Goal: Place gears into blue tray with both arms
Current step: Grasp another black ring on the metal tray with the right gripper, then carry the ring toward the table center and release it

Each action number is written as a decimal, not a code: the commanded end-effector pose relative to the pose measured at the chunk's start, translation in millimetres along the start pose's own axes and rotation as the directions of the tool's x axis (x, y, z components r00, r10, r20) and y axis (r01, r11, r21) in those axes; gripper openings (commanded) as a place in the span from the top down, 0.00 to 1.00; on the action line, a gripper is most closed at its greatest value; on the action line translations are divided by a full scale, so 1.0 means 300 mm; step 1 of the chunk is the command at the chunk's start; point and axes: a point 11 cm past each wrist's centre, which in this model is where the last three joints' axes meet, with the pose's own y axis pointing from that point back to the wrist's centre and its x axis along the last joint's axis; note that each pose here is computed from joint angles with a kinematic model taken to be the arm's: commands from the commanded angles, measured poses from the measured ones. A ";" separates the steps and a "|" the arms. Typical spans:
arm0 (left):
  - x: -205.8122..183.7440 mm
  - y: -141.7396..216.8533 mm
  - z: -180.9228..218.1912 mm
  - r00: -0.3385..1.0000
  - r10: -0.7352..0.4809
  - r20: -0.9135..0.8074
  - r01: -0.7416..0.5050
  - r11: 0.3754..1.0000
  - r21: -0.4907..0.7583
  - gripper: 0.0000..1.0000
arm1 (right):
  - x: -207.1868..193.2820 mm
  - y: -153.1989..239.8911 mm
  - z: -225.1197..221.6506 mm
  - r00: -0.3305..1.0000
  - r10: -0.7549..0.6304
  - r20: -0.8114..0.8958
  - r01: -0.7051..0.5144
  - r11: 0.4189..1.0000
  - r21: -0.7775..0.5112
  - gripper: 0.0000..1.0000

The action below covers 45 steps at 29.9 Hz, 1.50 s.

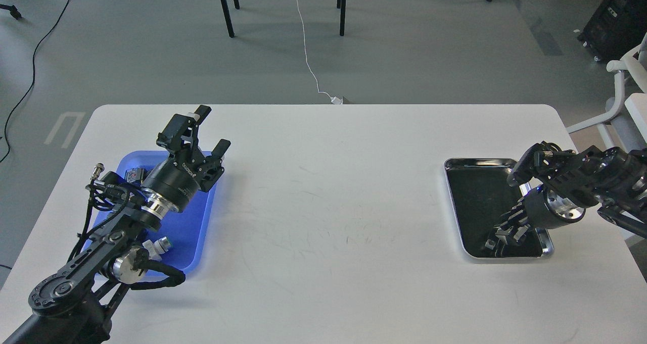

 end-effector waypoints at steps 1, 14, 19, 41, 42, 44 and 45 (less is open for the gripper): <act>0.000 0.000 0.000 1.000 0.000 0.000 0.000 1.000 0.000 0.02 | 0.001 -0.001 -0.003 1.000 0.000 -0.002 0.000 1.000 0.003 0.85; 0.000 -0.001 0.000 1.000 0.001 -0.001 -0.001 1.000 0.000 0.02 | 0.149 0.099 -0.019 0.993 0.116 -0.022 -0.115 0.993 0.026 0.87; -0.002 -0.003 0.002 1.000 0.000 -0.002 0.000 1.000 -0.003 0.02 | 0.313 0.199 -0.044 0.972 0.231 -0.034 -0.228 0.972 0.056 0.87; 0.014 0.001 0.023 1.000 0.014 -0.012 -0.014 1.000 -0.020 0.02 | 0.794 -0.093 -0.531 0.952 0.286 -0.110 -0.241 0.921 0.307 0.86; 0.014 0.001 0.023 1.000 0.014 -0.012 -0.014 1.000 -0.020 0.02 | 0.802 -0.106 -0.556 0.952 0.284 -0.115 -0.236 0.919 0.315 0.86; 0.014 0.001 0.023 1.000 0.014 -0.012 -0.014 1.000 -0.020 0.02 | 0.801 -0.122 -0.567 0.954 0.278 -0.112 -0.231 0.920 0.317 0.86; 0.015 0.002 0.023 1.000 0.014 -0.010 -0.014 1.000 -0.019 0.02 | 0.795 -0.127 -0.563 0.956 0.272 -0.114 -0.225 0.923 0.312 0.86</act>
